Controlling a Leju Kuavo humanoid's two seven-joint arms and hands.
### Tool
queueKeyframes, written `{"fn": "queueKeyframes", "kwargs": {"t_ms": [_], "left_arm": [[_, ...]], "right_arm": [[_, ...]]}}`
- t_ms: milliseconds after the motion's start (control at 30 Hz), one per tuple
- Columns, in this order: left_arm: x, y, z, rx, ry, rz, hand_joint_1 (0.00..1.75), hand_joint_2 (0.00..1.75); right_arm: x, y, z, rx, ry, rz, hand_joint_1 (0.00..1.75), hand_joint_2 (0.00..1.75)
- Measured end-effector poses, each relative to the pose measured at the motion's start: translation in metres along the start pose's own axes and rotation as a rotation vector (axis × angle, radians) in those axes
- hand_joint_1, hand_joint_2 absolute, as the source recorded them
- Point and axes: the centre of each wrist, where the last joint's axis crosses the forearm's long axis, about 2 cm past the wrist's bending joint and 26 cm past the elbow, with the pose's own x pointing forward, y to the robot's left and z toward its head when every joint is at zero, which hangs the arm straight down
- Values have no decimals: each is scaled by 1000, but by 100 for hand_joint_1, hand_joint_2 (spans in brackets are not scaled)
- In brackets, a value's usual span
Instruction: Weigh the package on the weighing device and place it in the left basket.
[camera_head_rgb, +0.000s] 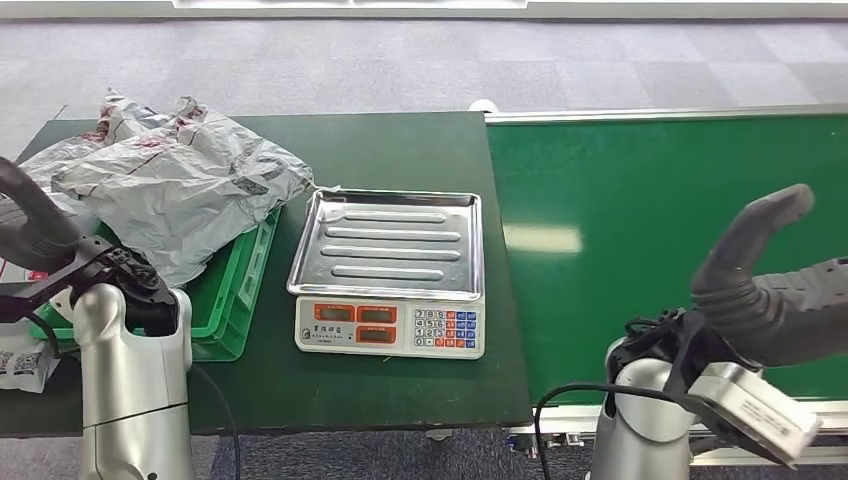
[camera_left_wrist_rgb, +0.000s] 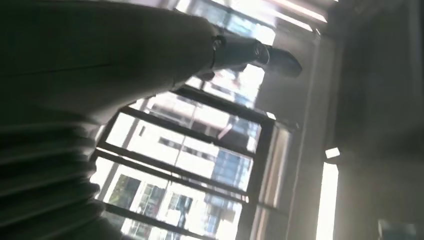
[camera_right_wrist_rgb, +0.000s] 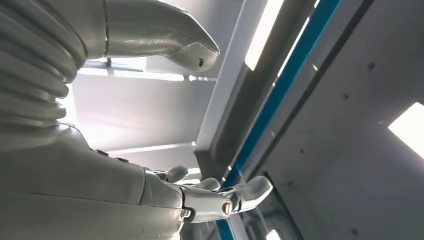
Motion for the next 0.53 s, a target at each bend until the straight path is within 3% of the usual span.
{"fn": "queueKeyframes", "kwargs": {"t_ms": [100,233,367,533], "left_arm": [[24,-8,17,-122,-55,62,0,175],[44,-27,63,-391,13,236,0,175],[52,-48,113,-592,80,390,0,175],[56,-58,136,-658,135,455,0,175]], "right_arm": [[4,8,17,39,87,-79,0,175],[16,13,45,165,244,-356,0,175],[34,17,63,324,233,-532,0,175],[43,16,74,378,232,-560,0,175]]}}
